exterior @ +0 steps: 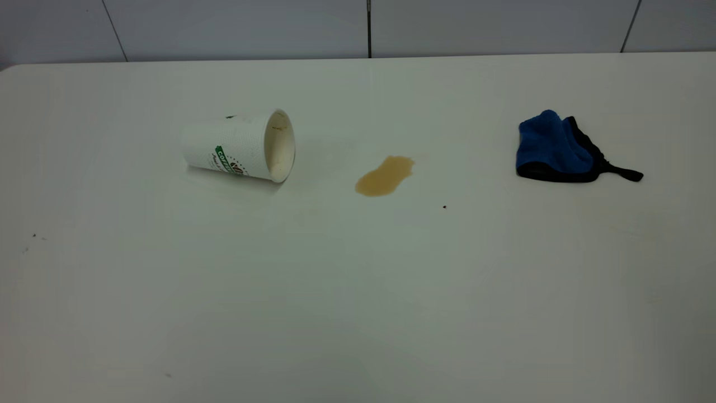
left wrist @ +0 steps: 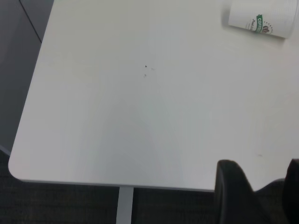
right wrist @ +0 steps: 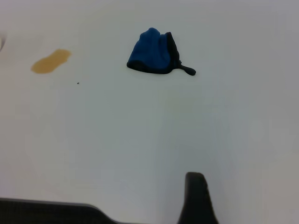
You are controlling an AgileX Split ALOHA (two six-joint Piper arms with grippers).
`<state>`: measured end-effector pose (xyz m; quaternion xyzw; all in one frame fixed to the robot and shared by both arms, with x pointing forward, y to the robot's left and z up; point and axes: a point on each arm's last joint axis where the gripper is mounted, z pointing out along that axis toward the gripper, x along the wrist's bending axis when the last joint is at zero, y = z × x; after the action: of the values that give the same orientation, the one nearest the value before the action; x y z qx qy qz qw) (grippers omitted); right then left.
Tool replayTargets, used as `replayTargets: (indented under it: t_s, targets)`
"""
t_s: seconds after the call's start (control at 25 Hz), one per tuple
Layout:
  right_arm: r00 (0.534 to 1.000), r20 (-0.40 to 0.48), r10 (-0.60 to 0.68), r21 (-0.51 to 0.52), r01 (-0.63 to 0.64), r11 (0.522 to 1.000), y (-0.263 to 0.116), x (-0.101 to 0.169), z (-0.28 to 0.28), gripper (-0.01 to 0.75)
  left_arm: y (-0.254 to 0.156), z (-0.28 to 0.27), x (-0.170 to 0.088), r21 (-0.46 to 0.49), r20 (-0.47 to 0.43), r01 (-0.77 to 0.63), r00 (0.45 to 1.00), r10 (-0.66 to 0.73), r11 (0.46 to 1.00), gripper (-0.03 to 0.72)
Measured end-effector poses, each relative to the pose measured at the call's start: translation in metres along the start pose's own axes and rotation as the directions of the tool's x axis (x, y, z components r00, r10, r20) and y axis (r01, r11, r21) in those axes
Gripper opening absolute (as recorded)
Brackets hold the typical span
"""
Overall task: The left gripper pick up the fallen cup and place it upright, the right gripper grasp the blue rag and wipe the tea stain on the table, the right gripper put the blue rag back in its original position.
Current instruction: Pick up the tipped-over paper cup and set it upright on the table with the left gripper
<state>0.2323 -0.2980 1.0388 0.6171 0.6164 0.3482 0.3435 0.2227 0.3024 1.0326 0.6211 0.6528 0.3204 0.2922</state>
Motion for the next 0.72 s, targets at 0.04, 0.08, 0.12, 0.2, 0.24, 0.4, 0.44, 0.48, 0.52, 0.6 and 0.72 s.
replayTargets:
  t_s: [0.04, 0.08, 0.12, 0.2, 0.24, 0.4, 0.44, 0.48, 0.52, 0.6, 0.72]
  targets:
    - [1.0, 0.0, 0.0, 0.0, 0.0, 1.0, 0.0, 0.0, 0.0, 0.58, 0.0, 0.0, 0.0, 0.0, 0.0, 0.0, 1.0, 0.0, 1.0, 0.295]
    - [1.0, 0.0, 0.006, 0.0, -0.006, 1.0, 0.0, 0.0, 0.0, 0.58, 0.0, 0.0, 0.0, 0.0, 0.0, 0.0, 1.0, 0.0, 1.0, 0.295]
    - [1.0, 0.0, 0.0, 0.0, 0.0, 1.0, 0.0, 0.0, 0.0, 0.58, 0.0, 0.0, 0.0, 0.0, 0.0, 0.0, 1.0, 0.0, 1.0, 0.295]
    - [1.0, 0.0, 0.0, 0.0, 0.0, 1.0, 0.0, 0.0, 0.0, 0.58, 0.0, 0.0, 0.0, 0.0, 0.0, 0.0, 1.0, 0.0, 1.0, 0.295]
    - [1.0, 0.0, 0.0, 0.0, 0.0, 1.0, 0.0, 0.0, 0.0, 0.58, 0.0, 0.0, 0.0, 0.0, 0.0, 0.0, 1.0, 0.0, 1.0, 0.295]
    - [1.0, 0.0, 0.0, 0.0, 0.0, 1.0, 0.0, 0.0, 0.0, 0.58, 0.0, 0.0, 0.0, 0.0, 0.0, 0.0, 1.0, 0.0, 1.0, 0.295]
    - [1.0, 0.0, 0.0, 0.0, 0.0, 1.0, 0.0, 0.0, 0.0, 0.58, 0.0, 0.0, 0.0, 0.0, 0.0, 0.0, 1.0, 0.0, 1.0, 0.295]
    - [1.0, 0.0, 0.0, 0.0, 0.0, 1.0, 0.0, 0.0, 0.0, 0.58, 0.0, 0.0, 0.0, 0.0, 0.0, 0.0, 1.0, 0.0, 1.0, 0.295]
    - [1.0, 0.0, 0.0, 0.0, 0.0, 1.0, 0.0, 0.0, 0.0, 0.58, 0.0, 0.0, 0.0, 0.0, 0.0, 0.0, 1.0, 0.0, 1.0, 0.295]
    - [1.0, 0.0, 0.0, 0.0, 0.0, 1.0, 0.0, 0.0, 0.0, 0.58, 0.0, 0.0, 0.0, 0.0, 0.0, 0.0, 1.0, 0.0, 1.0, 0.295]
    - [1.0, 0.0, 0.0, 0.0, 0.0, 1.0, 0.0, 0.0, 0.0, 0.58, 0.0, 0.0, 0.0, 0.0, 0.0, 0.0, 1.0, 0.0, 1.0, 0.295]
